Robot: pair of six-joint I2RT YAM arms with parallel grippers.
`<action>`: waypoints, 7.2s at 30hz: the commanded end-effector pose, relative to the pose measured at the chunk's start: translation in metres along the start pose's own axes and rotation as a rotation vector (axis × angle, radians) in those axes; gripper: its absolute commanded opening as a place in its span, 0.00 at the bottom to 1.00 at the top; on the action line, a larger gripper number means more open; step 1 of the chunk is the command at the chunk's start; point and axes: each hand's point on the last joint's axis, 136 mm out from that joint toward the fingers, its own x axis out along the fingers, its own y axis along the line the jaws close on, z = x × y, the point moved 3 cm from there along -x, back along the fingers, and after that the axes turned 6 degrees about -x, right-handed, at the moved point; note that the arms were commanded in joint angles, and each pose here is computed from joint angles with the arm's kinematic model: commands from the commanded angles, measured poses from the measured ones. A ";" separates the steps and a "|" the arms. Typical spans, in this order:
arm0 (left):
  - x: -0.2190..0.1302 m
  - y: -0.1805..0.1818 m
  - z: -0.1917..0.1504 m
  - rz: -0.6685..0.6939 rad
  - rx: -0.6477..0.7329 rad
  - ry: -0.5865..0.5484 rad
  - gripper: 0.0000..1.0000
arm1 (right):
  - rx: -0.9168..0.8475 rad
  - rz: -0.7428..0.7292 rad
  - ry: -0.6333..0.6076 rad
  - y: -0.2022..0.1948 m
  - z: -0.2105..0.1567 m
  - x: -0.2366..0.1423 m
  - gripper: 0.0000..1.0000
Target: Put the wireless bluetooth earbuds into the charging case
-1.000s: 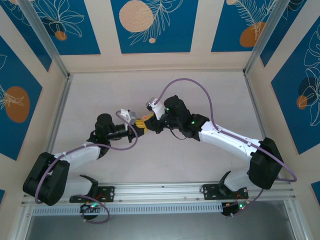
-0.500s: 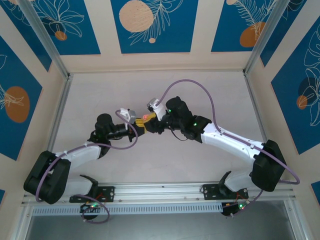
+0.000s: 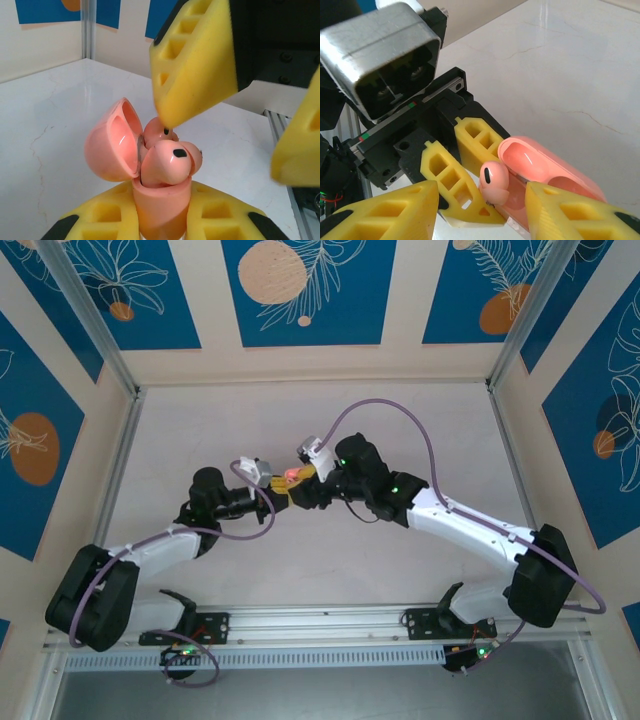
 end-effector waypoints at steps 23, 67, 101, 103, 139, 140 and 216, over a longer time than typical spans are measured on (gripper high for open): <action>-0.003 -0.003 0.004 0.027 0.067 0.021 0.14 | 0.289 0.140 0.048 0.001 -0.001 -0.013 0.27; -0.006 -0.007 0.009 0.026 0.064 0.015 0.15 | 0.374 0.087 0.086 -0.021 -0.008 0.012 0.20; -0.008 -0.008 0.009 0.038 0.070 0.022 0.15 | 0.322 0.205 0.029 0.001 0.018 0.000 0.19; -0.009 -0.008 0.009 0.037 0.071 0.021 0.15 | 0.323 0.207 0.049 0.002 0.014 0.005 0.19; -0.009 -0.012 0.010 0.014 0.094 0.012 0.14 | 0.321 0.230 0.026 -0.009 0.017 -0.001 0.26; -0.009 -0.013 0.010 0.014 0.094 0.013 0.14 | 0.321 0.234 0.029 -0.009 0.017 0.000 0.26; 0.016 -0.064 0.063 -0.232 0.222 -0.071 0.13 | 0.378 0.541 -0.028 -0.025 0.035 -0.067 0.50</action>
